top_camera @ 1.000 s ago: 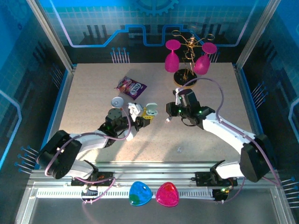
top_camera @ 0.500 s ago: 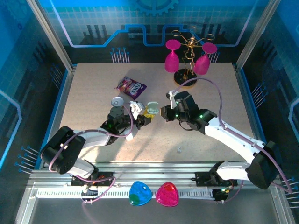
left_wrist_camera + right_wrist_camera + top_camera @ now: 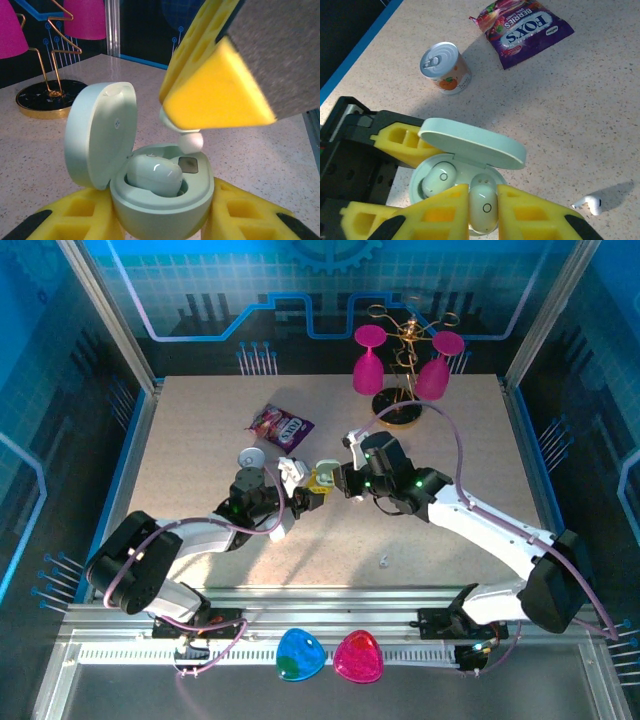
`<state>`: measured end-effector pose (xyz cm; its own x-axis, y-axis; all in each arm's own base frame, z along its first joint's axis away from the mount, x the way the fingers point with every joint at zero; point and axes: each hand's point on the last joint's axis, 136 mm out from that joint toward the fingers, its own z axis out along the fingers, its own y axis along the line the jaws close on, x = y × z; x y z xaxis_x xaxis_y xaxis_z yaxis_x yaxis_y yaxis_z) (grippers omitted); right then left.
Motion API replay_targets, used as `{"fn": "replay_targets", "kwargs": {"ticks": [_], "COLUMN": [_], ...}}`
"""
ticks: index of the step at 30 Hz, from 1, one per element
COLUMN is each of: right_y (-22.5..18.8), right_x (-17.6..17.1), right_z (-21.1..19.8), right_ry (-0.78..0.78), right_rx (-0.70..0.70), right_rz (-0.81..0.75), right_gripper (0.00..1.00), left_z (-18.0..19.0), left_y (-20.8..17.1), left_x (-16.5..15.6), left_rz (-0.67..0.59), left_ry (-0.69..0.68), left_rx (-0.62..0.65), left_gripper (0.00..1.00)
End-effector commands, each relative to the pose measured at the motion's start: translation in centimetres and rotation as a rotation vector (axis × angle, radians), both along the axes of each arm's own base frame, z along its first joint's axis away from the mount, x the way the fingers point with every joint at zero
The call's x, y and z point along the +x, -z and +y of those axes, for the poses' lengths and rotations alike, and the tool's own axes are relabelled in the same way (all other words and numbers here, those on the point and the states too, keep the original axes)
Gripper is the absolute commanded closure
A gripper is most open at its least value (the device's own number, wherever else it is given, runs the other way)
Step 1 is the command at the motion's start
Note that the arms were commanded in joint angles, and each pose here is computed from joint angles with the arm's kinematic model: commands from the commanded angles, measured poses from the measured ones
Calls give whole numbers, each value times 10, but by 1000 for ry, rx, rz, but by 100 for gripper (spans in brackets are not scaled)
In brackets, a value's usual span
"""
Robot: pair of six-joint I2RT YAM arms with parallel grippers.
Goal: Insert wireless bluetooth earbuds into charging case
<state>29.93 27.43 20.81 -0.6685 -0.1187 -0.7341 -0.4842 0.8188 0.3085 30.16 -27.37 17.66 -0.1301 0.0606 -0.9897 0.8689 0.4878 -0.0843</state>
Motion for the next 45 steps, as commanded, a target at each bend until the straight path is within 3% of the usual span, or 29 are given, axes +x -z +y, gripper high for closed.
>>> {"fn": "replay_targets", "kwargs": {"ticks": [1,26,45], "right_y": [-6,-8,-79], "right_x": [5,-8,-19], "right_z": [2,15,-13], "right_ry": [5,-97,-40], "right_rx": [-25,4,154], "right_rz": [-30,-7,-181], "right_gripper": [82,77,48], "left_z": [0,-2,-5], "left_y": [-20,-29,-43], "left_x": [-2,-4,-21], "left_rz": [-39,-59,-126], "left_ry": [18,37,117], "left_rx": [-36,-70,-102], "left_gripper": [73,73,73]}}
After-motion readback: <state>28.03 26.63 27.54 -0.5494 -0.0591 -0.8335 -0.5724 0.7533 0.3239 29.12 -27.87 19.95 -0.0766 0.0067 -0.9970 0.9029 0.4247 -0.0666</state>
